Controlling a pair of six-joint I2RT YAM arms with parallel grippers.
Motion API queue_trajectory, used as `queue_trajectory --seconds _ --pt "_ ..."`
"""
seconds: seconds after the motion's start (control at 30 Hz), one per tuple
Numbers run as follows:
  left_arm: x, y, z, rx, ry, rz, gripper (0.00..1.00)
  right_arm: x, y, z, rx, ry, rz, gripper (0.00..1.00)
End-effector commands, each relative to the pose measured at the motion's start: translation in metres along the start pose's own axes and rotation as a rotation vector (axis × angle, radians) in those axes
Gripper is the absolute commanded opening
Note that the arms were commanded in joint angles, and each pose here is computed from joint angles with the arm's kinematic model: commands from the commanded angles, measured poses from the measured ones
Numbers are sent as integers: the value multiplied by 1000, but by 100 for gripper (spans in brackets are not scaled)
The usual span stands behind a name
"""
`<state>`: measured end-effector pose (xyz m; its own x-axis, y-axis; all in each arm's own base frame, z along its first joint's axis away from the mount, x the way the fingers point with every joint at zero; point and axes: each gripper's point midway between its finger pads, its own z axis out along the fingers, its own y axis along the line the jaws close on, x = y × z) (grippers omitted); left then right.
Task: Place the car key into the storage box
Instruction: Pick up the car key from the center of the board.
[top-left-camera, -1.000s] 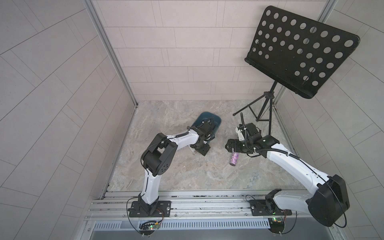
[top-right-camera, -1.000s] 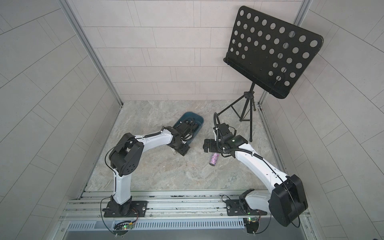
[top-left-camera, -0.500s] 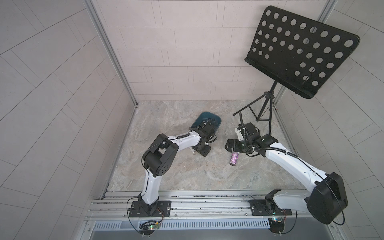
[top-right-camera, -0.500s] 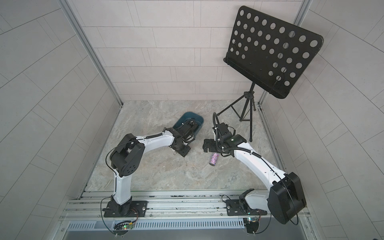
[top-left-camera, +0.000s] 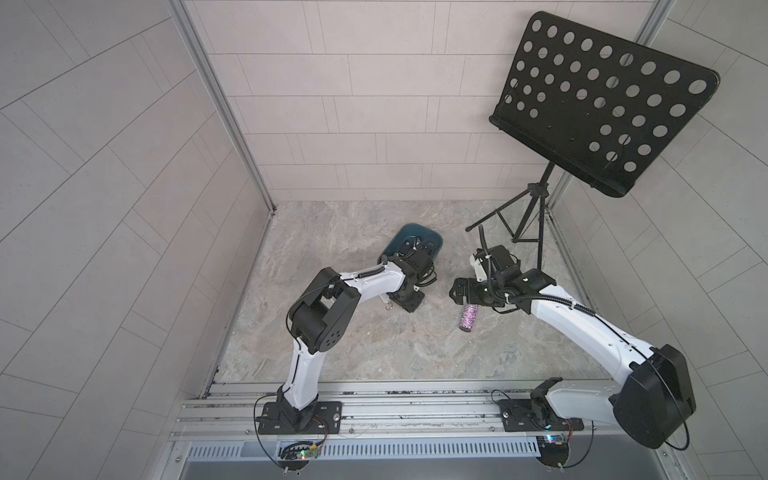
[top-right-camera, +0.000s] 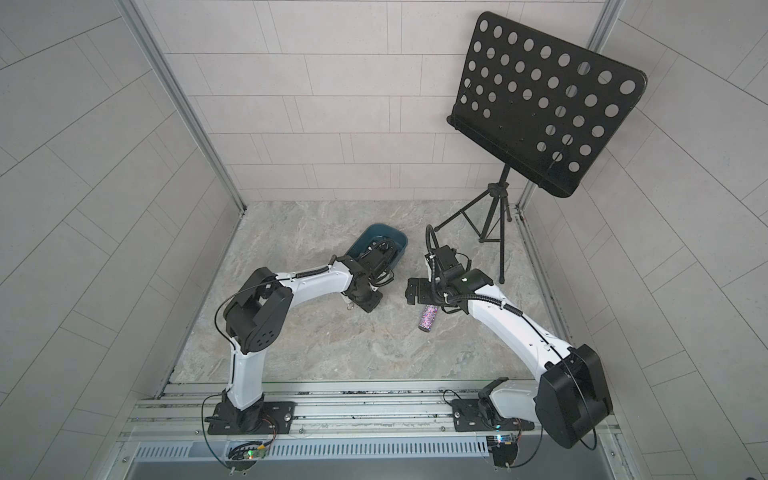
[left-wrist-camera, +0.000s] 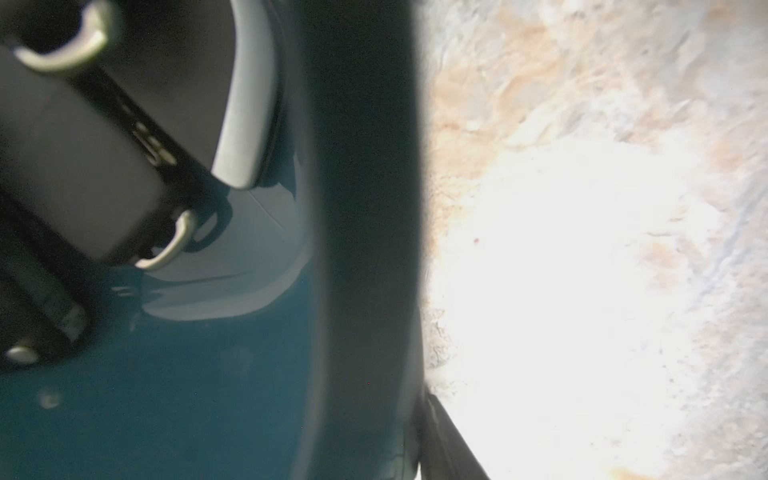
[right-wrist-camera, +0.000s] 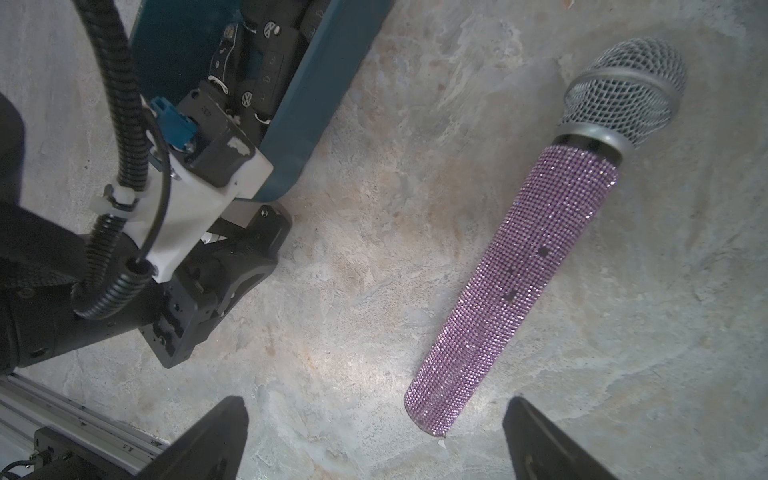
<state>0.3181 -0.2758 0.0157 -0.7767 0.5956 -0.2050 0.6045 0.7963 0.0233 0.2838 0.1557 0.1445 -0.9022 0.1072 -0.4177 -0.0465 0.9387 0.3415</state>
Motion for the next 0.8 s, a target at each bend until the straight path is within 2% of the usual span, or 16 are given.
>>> queue_trajectory --seconds 0.0,0.5,0.77 --pt "14 5 10 -48 57 14 35 -5 0 -4 1 -22 19 100" --pt "-3 -8 -62 49 -100 -38 33 -9 -1 1 -4 -24 27 100" --pt "-27 -5 -100 70 -177 -69 33 -19 -4 2 0 -47 60 100"
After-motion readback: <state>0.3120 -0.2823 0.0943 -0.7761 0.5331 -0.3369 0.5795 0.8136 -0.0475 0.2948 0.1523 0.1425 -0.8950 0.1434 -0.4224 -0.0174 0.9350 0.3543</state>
